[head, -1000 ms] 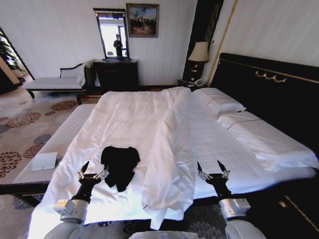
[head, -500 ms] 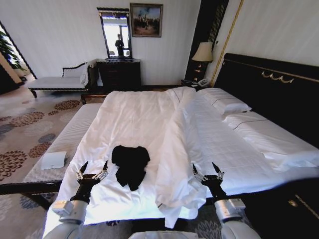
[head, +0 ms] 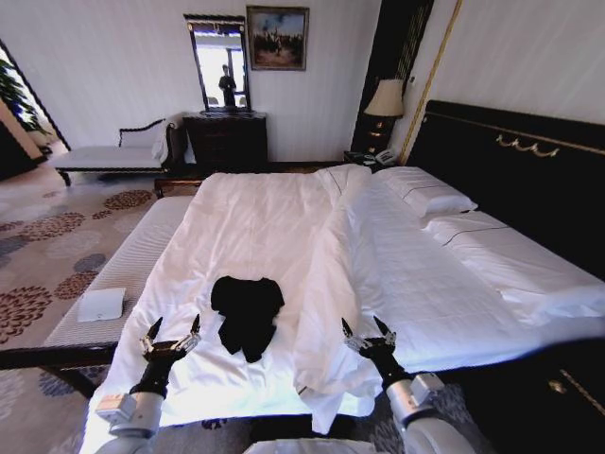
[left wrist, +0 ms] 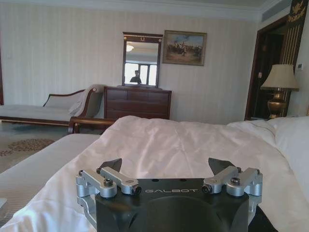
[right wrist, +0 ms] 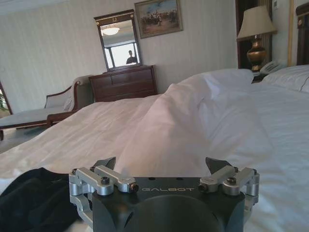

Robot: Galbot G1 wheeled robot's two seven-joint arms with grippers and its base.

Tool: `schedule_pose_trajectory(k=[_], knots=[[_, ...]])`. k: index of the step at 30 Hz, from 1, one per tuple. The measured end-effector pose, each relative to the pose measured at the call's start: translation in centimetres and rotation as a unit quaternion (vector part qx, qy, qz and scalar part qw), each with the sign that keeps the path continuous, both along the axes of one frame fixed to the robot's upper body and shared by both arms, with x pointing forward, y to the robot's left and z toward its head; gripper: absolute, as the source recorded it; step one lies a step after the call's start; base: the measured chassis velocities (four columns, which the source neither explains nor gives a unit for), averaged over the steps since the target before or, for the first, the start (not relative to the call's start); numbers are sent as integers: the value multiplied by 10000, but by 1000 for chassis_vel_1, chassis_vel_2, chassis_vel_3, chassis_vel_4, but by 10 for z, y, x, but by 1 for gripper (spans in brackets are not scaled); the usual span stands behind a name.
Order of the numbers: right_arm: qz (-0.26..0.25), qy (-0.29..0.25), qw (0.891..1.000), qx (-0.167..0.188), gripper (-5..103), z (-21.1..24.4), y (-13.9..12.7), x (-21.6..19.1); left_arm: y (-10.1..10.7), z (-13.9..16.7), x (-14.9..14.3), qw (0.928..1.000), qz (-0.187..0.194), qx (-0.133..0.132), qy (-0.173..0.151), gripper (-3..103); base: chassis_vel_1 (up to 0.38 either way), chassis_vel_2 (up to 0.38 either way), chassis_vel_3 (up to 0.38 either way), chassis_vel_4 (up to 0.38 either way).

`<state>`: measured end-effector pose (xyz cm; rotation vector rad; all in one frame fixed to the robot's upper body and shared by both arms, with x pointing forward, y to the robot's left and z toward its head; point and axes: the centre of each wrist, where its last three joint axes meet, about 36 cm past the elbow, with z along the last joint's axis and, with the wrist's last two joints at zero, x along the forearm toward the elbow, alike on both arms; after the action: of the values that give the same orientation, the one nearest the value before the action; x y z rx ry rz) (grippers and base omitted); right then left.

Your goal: Fold the clothes on the bed.

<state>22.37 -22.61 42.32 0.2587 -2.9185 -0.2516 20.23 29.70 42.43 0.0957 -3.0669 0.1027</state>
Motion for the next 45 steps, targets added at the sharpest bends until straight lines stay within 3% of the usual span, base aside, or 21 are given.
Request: schedule_pose_trajectory(k=[13,16,18,19,20,25,28,31,32,35,38,40,45], knots=[[-58,44,10000,-34,103,-15,3,13,4,-4,5,10000,57,52,-10,100,0,0,0,0],[-68,30,10000,-7,90,-16,3,15,1,-2,8,10000,45,39,-21,100,0,0,0,0],[-71,30,10000,3,90,-17,4,16,0,-2,9,10000,45,39,-25,100,0,0,0,0],[-75,30,10000,12,80,-17,4,16,1,-1,9,10000,42,46,-28,100,0,0,0,0],[-77,32,10000,11,80,-18,5,15,1,-1,10,10000,40,56,-30,100,0,0,0,0],[-88,43,10000,-7,57,-19,4,14,3,-1,10,10000,46,61,-23,100,0,0,0,0],[-95,39,9999,-25,52,-18,3,13,3,-1,10,10000,50,57,-21,100,0,0,0,0],[-102,15,9999,-46,36,-17,2,13,2,-1,10,10000,50,49,-25,100,0,0,0,0],[-102,15,9999,-46,36,-17,2,13,2,-1,10,10000,50,49,-25,100,0,0,0,0],[-106,-1,9999,-53,20,-16,2,13,3,-1,10,10000,52,52,-32,100,0,0,0,0],[-106,-6,9999,-69,15,-16,2,13,3,-1,10,10000,54,53,-37,100,0,0,0,0],[-105,-21,9999,-102,4,-16,2,13,3,-1,10,10000,55,55,-38,100,0,0,0,0],[-109,-46,9999,-121,1,-16,1,13,4,-1,10,9999,57,76,-37,100,0,0,0,0]])
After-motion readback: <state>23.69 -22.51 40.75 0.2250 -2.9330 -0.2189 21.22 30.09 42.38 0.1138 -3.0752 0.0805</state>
